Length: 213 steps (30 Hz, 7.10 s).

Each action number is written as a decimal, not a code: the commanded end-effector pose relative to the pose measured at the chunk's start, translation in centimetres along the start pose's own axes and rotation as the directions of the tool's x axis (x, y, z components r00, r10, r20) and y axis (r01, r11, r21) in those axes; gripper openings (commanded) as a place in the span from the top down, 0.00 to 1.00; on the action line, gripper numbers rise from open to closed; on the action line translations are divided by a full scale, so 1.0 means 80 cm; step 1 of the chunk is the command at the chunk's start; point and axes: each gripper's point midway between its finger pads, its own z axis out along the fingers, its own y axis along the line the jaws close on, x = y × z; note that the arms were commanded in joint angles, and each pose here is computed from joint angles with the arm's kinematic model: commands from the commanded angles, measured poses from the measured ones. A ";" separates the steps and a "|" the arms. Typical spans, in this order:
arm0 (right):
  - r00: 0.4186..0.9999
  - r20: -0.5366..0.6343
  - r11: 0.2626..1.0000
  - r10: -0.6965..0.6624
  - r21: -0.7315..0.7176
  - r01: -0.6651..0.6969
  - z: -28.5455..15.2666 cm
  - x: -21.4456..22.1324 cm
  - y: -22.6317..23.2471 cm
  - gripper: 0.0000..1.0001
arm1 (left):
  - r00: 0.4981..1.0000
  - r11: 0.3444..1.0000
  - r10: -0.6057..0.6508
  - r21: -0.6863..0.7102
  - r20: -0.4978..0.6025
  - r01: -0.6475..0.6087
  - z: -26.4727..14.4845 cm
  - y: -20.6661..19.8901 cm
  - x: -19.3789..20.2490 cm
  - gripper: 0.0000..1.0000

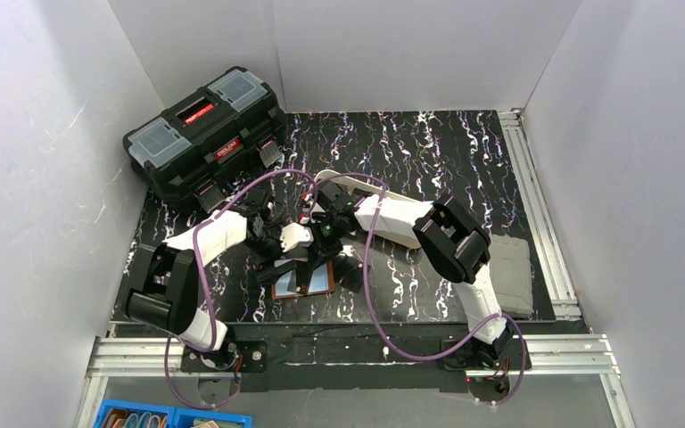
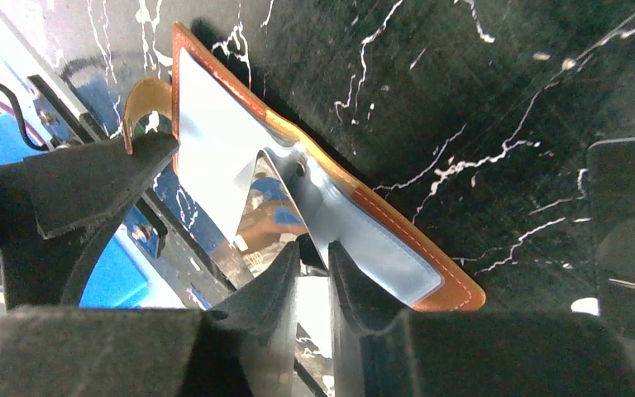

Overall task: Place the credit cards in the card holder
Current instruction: Insert the credit card into the card holder.

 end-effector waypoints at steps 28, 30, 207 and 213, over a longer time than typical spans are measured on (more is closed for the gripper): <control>0.982 0.189 1.000 -0.012 0.011 0.010 -0.038 -0.021 0.016 0.61 | 0.966 0.992 -0.086 -0.073 0.245 0.106 -0.075 -0.010 0.007 0.01; 0.975 0.218 0.999 -0.034 0.021 0.030 -0.048 -0.026 0.020 0.57 | 0.956 0.989 -0.115 -0.059 0.271 0.136 -0.074 -0.008 0.000 0.01; 0.977 0.213 0.914 0.032 -0.402 0.058 -0.012 0.006 0.051 0.56 | 0.994 0.987 0.107 -0.124 0.032 -0.102 0.003 -0.005 0.060 0.01; 0.983 0.179 0.918 0.032 -0.395 0.042 -0.001 0.005 0.051 0.51 | 0.994 0.987 0.106 -0.123 0.036 -0.101 0.003 -0.005 0.059 0.01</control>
